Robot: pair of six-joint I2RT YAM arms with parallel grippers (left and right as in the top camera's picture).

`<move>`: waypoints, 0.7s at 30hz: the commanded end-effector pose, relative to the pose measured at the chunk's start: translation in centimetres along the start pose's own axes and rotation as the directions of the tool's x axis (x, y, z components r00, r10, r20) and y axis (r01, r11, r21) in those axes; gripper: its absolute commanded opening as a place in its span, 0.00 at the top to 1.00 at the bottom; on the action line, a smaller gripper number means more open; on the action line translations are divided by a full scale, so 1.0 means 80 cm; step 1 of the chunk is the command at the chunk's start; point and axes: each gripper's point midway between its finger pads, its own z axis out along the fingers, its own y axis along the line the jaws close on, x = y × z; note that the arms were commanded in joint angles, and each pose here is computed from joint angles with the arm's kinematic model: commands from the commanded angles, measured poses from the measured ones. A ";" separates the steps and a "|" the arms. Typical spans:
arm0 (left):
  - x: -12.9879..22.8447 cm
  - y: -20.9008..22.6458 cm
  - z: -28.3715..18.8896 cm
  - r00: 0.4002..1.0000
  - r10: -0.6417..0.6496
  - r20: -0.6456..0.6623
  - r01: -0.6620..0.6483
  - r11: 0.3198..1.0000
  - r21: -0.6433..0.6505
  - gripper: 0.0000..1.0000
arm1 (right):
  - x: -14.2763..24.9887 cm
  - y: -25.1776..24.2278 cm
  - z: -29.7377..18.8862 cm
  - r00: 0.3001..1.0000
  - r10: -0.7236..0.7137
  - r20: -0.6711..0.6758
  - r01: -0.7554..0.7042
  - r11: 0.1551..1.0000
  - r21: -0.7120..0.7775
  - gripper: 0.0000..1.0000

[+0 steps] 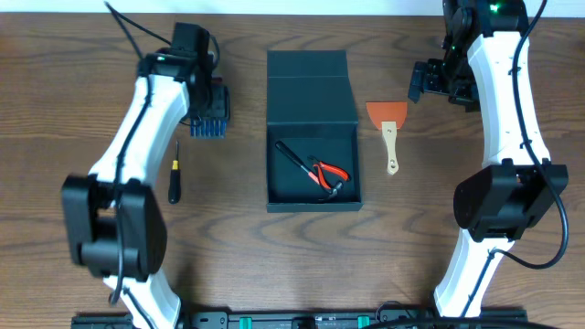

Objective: Pack container
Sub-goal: 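Lift the screwdriver case and carry it right over the box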

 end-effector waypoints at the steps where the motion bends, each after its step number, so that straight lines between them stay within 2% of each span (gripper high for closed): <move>1: -0.018 -0.009 -0.054 0.995 0.006 0.101 -0.010 0.999 0.043 0.59 | -0.003 0.000 -0.007 1.000 -0.005 0.020 0.005 1.000 -0.006 0.01; 4: -0.019 -0.029 -0.088 0.988 0.020 0.150 -0.037 0.993 0.112 0.59 | -0.003 0.000 -0.007 1.000 -0.005 0.020 0.005 1.000 -0.006 0.01; 11: -0.002 -0.101 -0.146 0.959 0.152 0.238 -0.207 0.952 0.226 0.61 | -0.003 0.000 -0.007 1.000 -0.005 0.020 0.005 1.000 -0.006 0.01; 21: 0.059 -0.226 -0.160 0.889 0.381 0.256 -0.448 0.839 0.308 0.61 | -0.003 0.000 -0.007 1.000 -0.005 0.020 0.005 1.000 -0.006 0.01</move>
